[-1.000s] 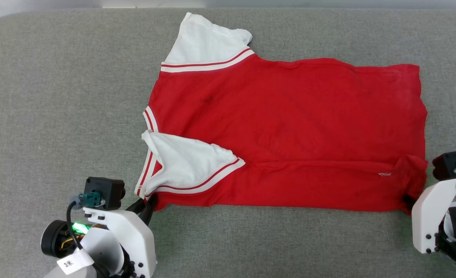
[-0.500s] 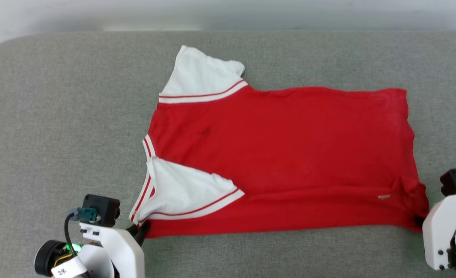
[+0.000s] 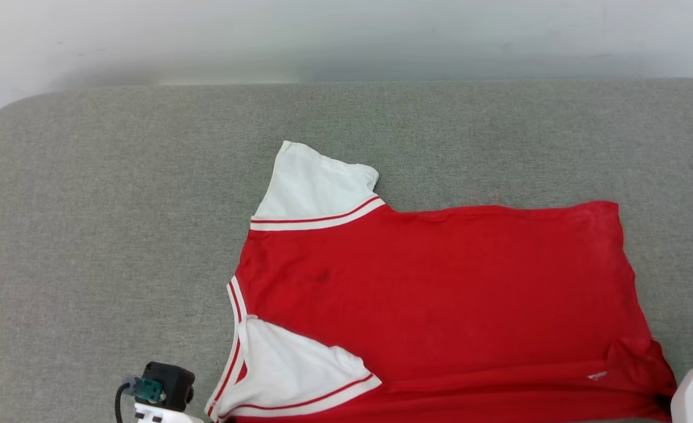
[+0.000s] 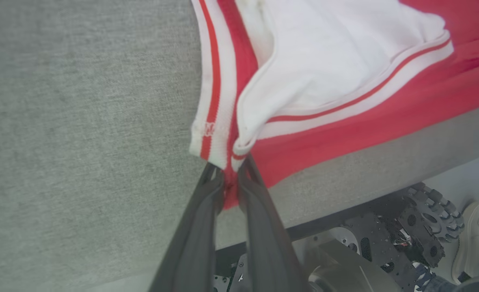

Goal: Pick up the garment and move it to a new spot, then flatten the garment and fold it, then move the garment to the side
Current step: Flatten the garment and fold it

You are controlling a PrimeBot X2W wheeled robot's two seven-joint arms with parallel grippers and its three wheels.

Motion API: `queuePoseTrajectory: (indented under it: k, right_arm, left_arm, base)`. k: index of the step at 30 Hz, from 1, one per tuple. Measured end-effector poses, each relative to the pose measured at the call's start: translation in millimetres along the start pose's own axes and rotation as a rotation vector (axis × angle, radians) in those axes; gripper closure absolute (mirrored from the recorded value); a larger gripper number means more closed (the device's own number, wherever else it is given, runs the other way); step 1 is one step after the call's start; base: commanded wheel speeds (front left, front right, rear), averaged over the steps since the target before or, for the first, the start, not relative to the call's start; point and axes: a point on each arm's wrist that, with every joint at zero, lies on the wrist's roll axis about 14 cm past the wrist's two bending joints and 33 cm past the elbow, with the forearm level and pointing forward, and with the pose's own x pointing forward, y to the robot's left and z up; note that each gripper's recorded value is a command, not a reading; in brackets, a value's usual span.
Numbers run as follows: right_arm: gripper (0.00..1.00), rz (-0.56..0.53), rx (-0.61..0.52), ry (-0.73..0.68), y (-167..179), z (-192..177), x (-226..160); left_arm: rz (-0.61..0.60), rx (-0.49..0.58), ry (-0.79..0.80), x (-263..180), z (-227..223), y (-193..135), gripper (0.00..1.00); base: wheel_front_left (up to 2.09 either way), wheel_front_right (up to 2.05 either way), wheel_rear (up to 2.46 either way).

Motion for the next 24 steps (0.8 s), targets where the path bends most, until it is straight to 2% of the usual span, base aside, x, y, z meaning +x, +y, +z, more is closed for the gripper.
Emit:
queuePoseTrajectory:
  k: [9,10,11,12,13,19,24]
  right_arm:
    - [1.0,0.025,0.048,0.051,9,-22,4]
    - [1.0,0.026,0.05,0.053,9,-23,5]
    - [1.0,0.026,0.051,0.055,9,-24,7]
    - [0.4,0.026,0.049,0.049,10,-24,7]
    - [0.0,0.023,0.049,0.042,10,-23,8]
    - [0.0,0.024,0.045,-0.034,11,-10,8]
    - [0.0,0.021,0.057,-0.196,8,24,-3]
  left_arm:
    - [-0.031,-0.03,0.067,10,-23,-9,1.0]
    - [-0.028,-0.027,0.064,11,-23,-8,0.77]
    - [-0.024,-0.017,0.06,12,-22,-6,0.11]
    - [-0.021,-0.015,0.06,13,-22,-4,0.0]
    - [-0.022,-0.014,0.06,13,-22,-4,0.0]
    - [0.002,-0.011,-0.017,13,-9,3,0.0]
    - [0.022,0.002,-0.226,6,36,9,0.0]
  base:
    - [0.0,0.0,0.0]
    - [0.0,0.0,0.0]
    - [0.0,0.0,0.0]
    - [0.0,0.0,0.0]
    - [0.0,0.0,0.0]
    - [0.0,0.0,0.0]
    - [0.0,0.0,0.0]
